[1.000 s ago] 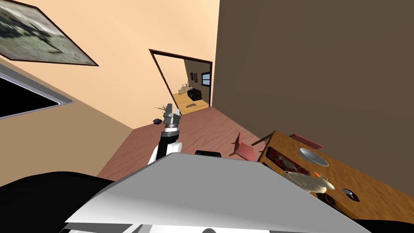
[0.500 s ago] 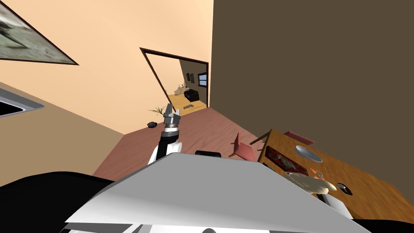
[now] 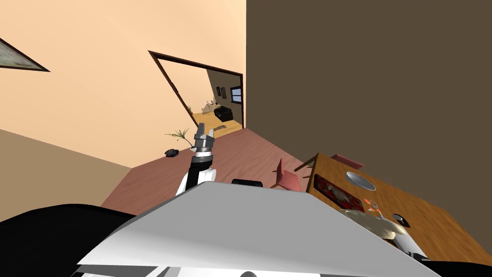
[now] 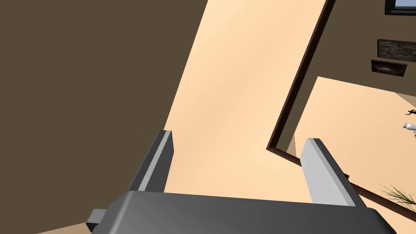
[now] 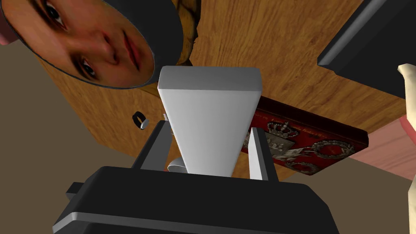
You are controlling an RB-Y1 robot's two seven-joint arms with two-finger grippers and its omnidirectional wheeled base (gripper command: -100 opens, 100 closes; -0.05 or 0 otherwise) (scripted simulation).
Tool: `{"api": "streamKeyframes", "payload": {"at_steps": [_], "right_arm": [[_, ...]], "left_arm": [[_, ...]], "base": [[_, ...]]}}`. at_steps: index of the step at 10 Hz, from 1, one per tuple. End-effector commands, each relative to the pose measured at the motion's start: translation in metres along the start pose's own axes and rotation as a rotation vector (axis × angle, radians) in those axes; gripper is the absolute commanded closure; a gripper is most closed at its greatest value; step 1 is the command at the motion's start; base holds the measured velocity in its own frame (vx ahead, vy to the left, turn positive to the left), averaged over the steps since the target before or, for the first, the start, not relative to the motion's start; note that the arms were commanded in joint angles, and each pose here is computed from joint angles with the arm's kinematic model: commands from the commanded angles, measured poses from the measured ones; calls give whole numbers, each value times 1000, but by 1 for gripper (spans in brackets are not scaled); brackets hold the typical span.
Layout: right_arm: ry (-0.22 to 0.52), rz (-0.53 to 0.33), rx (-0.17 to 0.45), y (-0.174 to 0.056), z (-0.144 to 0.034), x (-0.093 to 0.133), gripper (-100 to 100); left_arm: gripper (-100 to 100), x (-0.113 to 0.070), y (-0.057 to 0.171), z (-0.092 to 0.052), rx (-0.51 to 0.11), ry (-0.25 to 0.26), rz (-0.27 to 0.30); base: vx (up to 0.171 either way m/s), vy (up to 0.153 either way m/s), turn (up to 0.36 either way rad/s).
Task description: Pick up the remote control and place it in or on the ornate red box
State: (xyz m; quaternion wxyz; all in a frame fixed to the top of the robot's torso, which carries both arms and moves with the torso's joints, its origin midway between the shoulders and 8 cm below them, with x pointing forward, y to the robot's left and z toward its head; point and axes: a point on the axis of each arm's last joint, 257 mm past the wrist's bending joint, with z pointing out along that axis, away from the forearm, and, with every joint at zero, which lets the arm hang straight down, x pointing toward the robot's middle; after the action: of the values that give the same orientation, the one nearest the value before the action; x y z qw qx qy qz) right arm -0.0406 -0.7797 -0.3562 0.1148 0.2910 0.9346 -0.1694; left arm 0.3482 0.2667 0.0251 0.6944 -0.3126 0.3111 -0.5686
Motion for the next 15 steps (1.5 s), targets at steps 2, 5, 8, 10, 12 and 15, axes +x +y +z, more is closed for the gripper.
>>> {"api": "streamKeyframes", "payload": {"at_steps": [2,5,8,10,12,15], "right_arm": [[-5,-1,8,-9,-1,-4,100],[-28,-70,4,-13,-11,-34,100],[-23,-130,-16,-10,-16,-47,100],[-7,-163,-35,-7,-19,-48,100],[20,-188,-59,-1,-18,-42,100],[75,-208,-106,12,-14,-21,100]], "left_arm": [[0,0,0,0,0,0,0],[0,0,0,0,0,0,0],[0,0,0,0,0,0,0],[0,0,0,0,0,0,0],[0,0,0,0,0,0,0],[0,0,0,0,0,0,0]], "base": [[20,-8,49],[147,-40,-166],[220,-57,-174],[258,-45,-155],[221,-54,-122],[222,-80,-88]]}}
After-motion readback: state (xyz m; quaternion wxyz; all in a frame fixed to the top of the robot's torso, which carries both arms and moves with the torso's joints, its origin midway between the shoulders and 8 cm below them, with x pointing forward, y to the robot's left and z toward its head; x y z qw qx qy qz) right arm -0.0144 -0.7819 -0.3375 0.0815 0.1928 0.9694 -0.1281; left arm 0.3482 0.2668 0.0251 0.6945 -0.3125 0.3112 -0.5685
